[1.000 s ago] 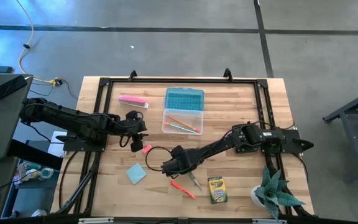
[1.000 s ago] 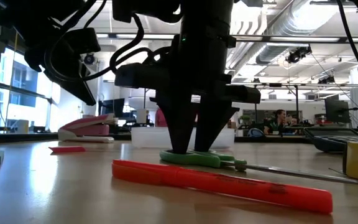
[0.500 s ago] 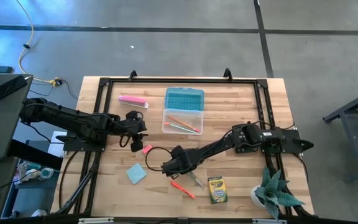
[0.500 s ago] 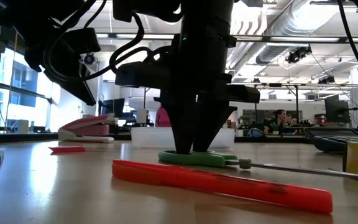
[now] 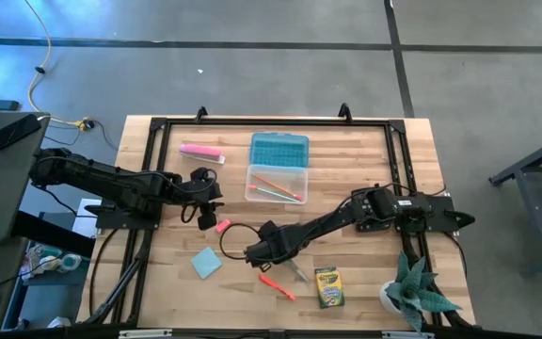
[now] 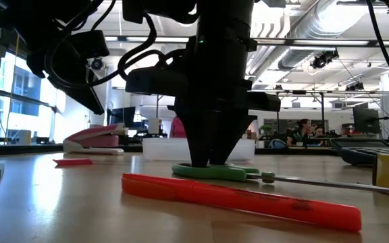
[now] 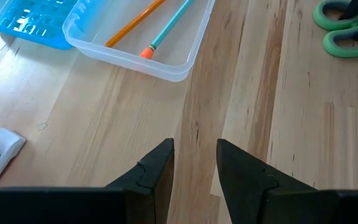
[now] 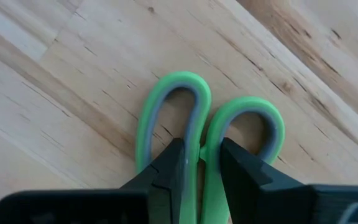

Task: Pack school essentials
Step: Put the green scissor into the blue supply box

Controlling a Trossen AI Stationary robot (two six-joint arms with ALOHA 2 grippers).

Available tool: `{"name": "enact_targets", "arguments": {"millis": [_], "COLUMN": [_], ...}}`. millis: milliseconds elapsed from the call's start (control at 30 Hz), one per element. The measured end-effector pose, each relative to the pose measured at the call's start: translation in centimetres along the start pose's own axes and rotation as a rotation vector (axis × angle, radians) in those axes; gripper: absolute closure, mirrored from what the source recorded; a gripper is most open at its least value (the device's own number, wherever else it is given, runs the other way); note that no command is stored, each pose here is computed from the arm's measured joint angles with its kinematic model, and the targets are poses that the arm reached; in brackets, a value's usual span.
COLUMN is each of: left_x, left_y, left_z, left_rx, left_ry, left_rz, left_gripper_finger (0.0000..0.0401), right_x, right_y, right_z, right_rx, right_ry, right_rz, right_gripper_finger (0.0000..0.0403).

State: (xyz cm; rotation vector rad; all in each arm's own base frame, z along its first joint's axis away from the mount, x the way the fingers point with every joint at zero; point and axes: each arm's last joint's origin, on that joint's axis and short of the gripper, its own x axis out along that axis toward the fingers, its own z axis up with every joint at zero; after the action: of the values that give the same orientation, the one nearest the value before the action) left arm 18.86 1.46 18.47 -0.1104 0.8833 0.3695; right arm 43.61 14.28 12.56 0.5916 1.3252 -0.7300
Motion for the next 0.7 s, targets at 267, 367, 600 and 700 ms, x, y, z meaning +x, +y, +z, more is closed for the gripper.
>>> {"name": "enact_targets", "arguments": {"millis": [267, 367, 600, 700], "left_x": [0.0, 0.0, 0.0, 0.0], "left_y": [0.0, 0.0, 0.1, 0.2], "left_z": [0.0, -0.1, -0.2, -0.4], "left_rx": [0.003, 0.030, 0.048, 0.057], "left_ry": [0.004, 0.008, 0.020, 0.042], "left_rz": [0.001, 0.002, 0.006, 0.027], "left_gripper_finger": [0.0292, 0.0291, 0.0293, 0.0292], "right_x": [-1.4, -1.9, -2.6, -3.1], "right_y": [-0.2, -0.5, -0.9, -1.2], "right_z": [-0.1, -0.1, 0.8, 1.4], "right_rx": [-0.018, -0.036, -0.077, -0.092], "right_ry": [-0.079, -0.109, -0.138, -0.155], "right_rz": [-0.005, -0.030, -0.033, -0.028], "right_gripper_finger": [0.0330, 0.0330, 0.0330, 0.0330]}}
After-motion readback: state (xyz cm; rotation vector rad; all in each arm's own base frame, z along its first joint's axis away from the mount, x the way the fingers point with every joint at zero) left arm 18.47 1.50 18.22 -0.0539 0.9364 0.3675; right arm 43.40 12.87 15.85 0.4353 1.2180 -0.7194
